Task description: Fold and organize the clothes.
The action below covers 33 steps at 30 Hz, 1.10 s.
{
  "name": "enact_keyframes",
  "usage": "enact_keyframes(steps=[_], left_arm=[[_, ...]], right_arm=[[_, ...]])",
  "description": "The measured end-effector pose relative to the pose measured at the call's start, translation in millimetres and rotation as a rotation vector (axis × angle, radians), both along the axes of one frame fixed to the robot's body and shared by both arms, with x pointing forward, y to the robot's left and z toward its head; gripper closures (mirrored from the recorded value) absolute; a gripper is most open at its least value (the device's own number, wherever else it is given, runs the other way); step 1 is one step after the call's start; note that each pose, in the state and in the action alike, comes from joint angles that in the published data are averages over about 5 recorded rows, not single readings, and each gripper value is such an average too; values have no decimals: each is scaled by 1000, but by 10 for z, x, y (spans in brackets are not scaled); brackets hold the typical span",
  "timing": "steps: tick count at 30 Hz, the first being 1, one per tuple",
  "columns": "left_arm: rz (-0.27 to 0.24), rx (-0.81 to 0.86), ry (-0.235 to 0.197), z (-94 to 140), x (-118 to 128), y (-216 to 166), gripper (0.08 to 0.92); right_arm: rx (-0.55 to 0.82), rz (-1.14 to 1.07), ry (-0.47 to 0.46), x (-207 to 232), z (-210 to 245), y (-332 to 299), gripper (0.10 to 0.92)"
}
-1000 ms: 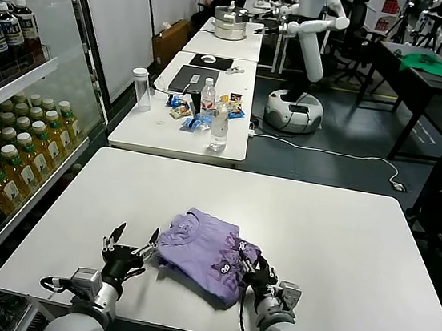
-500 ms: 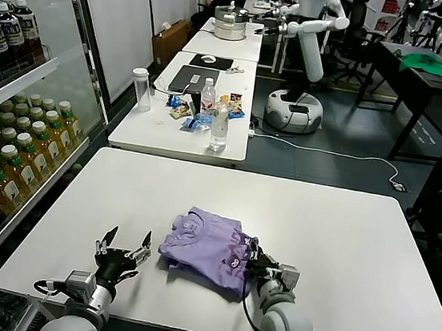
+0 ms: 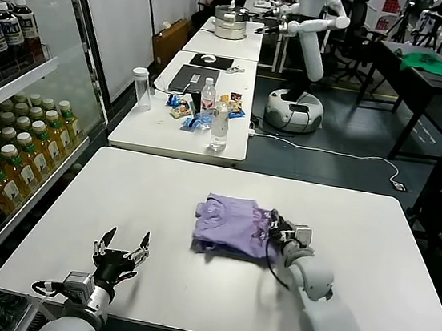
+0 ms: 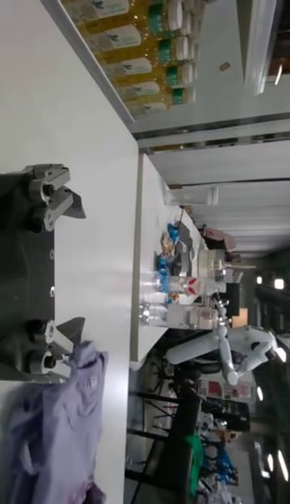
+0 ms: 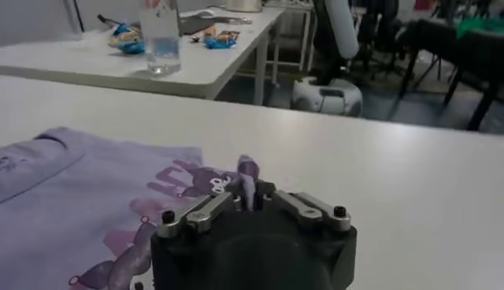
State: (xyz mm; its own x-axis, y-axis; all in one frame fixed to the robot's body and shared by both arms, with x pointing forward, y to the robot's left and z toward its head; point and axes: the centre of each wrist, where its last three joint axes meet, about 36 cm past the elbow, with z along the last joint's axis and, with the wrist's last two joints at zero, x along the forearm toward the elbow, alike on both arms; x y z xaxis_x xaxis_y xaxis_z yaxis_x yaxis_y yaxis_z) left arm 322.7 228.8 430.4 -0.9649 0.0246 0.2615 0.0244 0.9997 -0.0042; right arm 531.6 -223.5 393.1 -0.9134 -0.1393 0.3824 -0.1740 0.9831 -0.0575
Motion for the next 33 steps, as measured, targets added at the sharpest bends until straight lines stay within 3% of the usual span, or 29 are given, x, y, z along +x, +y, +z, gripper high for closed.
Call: enact_keyframes(steps=[11,19,33], left_arm=[[-10,-17,-6,-4,46,-62,177],[-31,-24,-22,29,11,-68,177],[-85,-47,-68,55,-147,-117,177]], right_arm=[[-131,-8,-205,179,14,-482,455],[-103,-3,-289,-281,133,-589,234],[-16,-21,-316,-1782,197,-616,200]])
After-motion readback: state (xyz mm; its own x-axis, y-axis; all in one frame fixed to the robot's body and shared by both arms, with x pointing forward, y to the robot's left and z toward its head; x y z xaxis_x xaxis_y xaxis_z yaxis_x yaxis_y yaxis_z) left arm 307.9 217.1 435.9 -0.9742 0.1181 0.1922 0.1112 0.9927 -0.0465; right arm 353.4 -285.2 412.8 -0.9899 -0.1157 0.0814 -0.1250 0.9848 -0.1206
